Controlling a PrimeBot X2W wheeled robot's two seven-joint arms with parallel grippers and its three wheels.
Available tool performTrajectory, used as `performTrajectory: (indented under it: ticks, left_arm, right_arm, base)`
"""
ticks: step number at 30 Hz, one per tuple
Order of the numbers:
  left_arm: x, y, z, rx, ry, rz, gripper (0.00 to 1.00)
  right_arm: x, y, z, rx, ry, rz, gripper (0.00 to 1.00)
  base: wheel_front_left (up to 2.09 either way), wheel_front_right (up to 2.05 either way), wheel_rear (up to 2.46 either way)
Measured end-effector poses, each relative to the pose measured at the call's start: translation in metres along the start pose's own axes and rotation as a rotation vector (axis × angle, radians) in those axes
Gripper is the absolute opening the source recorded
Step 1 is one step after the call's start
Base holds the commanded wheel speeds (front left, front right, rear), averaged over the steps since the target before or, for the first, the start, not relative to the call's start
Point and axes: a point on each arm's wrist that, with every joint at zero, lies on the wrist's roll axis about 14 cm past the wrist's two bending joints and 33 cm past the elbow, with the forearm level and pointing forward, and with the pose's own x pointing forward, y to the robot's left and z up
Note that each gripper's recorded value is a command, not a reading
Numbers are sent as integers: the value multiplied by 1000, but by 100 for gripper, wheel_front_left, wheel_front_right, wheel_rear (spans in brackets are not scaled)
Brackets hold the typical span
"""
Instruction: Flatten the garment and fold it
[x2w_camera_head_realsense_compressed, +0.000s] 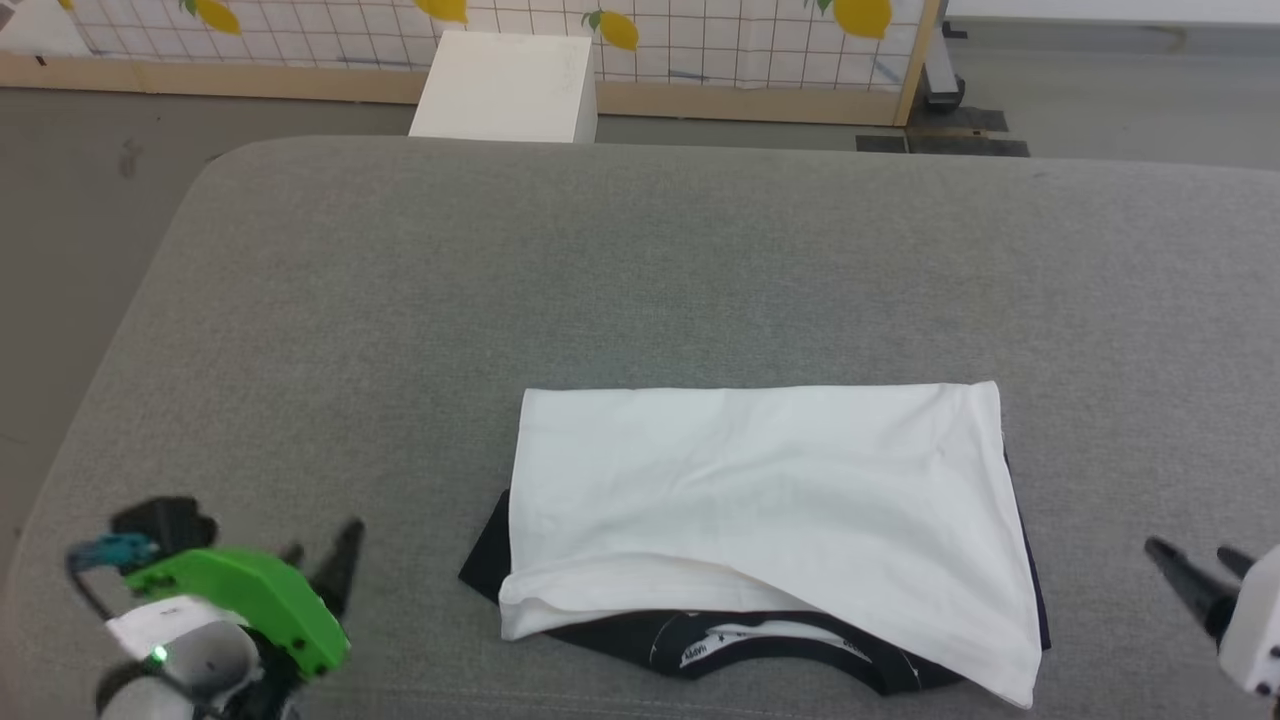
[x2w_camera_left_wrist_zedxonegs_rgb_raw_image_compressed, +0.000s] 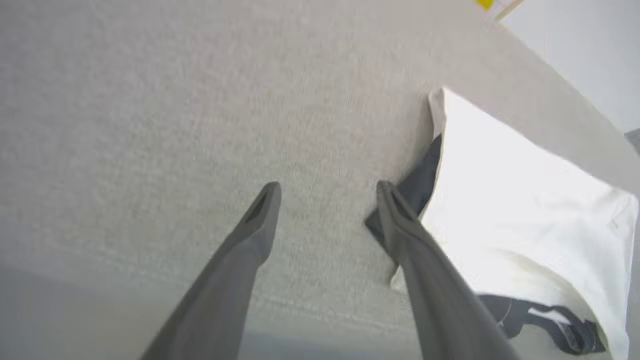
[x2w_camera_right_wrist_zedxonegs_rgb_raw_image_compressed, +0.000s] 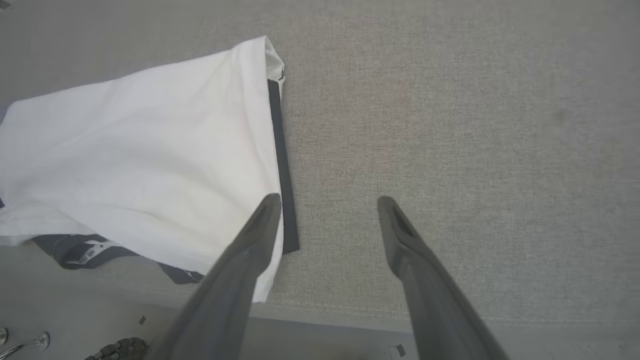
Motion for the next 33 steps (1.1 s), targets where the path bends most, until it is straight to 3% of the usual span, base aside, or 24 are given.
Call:
performTrajectory:
  ticks: [5,10,17,23,33]
  left_arm:
    - [-13,-17,78,159,-453,-63,100]
    - [-24,-44,120,317,-773,-117,100]
    - [-32,-72,148,417,-925,-124,100]
    - [-23,-62,140,417,-911,-78,100]
    - [-13,-53,130,405,-872,-62,100]
  right_arm:
    - [13,14,26,-37,-10,41,100]
    - [49,32,1,-95,148,124,100]
    - [88,39,-23,-137,259,165,100]
    - [112,57,-43,-145,324,230,100]
    - [132,87,-39,-165,311,323,100]
  base:
    - [0,0,0]
    - [0,0,0]
    - [0,0,0]
    - [0,0,0]
    - [0,0,0]
